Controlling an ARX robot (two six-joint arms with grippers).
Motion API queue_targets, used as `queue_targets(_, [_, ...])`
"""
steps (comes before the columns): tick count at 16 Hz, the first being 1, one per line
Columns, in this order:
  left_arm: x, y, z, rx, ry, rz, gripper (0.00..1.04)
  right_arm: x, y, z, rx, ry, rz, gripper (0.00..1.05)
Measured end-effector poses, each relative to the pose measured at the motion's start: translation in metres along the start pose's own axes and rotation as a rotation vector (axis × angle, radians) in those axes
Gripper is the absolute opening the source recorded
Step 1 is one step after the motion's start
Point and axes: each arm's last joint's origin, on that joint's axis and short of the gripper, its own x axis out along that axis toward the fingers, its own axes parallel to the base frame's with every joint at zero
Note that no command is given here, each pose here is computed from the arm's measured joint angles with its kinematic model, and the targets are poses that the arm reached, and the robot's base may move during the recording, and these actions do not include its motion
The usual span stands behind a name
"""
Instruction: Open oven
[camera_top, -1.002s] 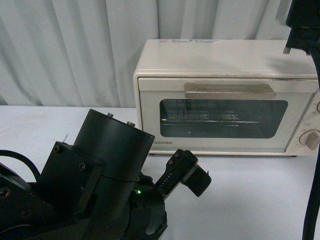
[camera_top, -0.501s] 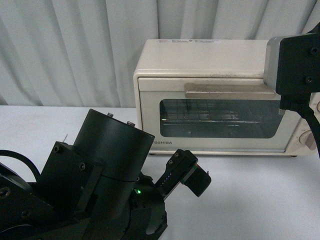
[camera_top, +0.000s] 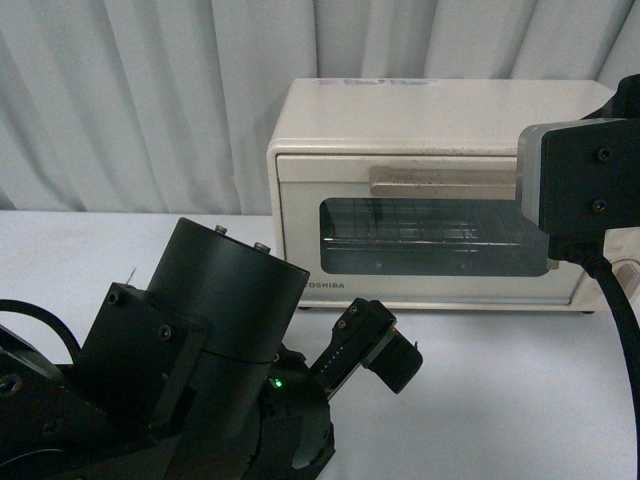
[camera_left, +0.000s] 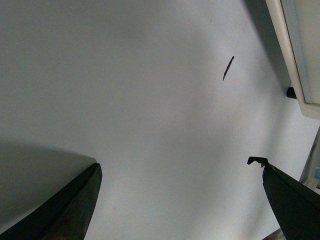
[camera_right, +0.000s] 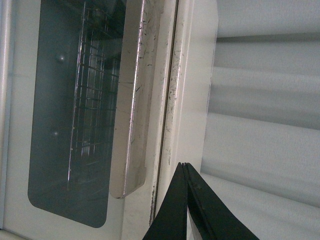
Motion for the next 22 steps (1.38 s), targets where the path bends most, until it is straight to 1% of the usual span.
queue_targets(10, [0.0,0.0,0.0,0.0,0.0,0.0,0.98,0.018,0.003,-0.003,0.019,-0.007,0.036,0.02])
queue_targets(11, [0.0,0.0,0.0,0.0,0.0,-0.001,0.98,0.019,0.005,-0.003,0.023,-0.007,0.038,0.02])
queue_targets(13, [0.0,0.0,0.0,0.0,0.0,0.0,0.98,0.018,0.018,-0.001,0.04,-0.01,0.071,0.02])
queue_targets(16, [0.0,0.0,0.0,0.0,0.0,0.0,0.98,0.016,0.022,-0.001,0.057,-0.009,0.074,0.02])
queue_targets(18, [0.0,0.0,0.0,0.0,0.0,0.0,0.98,0.013,0.025,-0.003,0.107,-0.006,0.09,0.02])
queue_targets(22, [0.0,0.0,0.0,0.0,0.0,0.0,0.98,0.011,0.027,-0.005,0.166,-0.004,0.097,0.02])
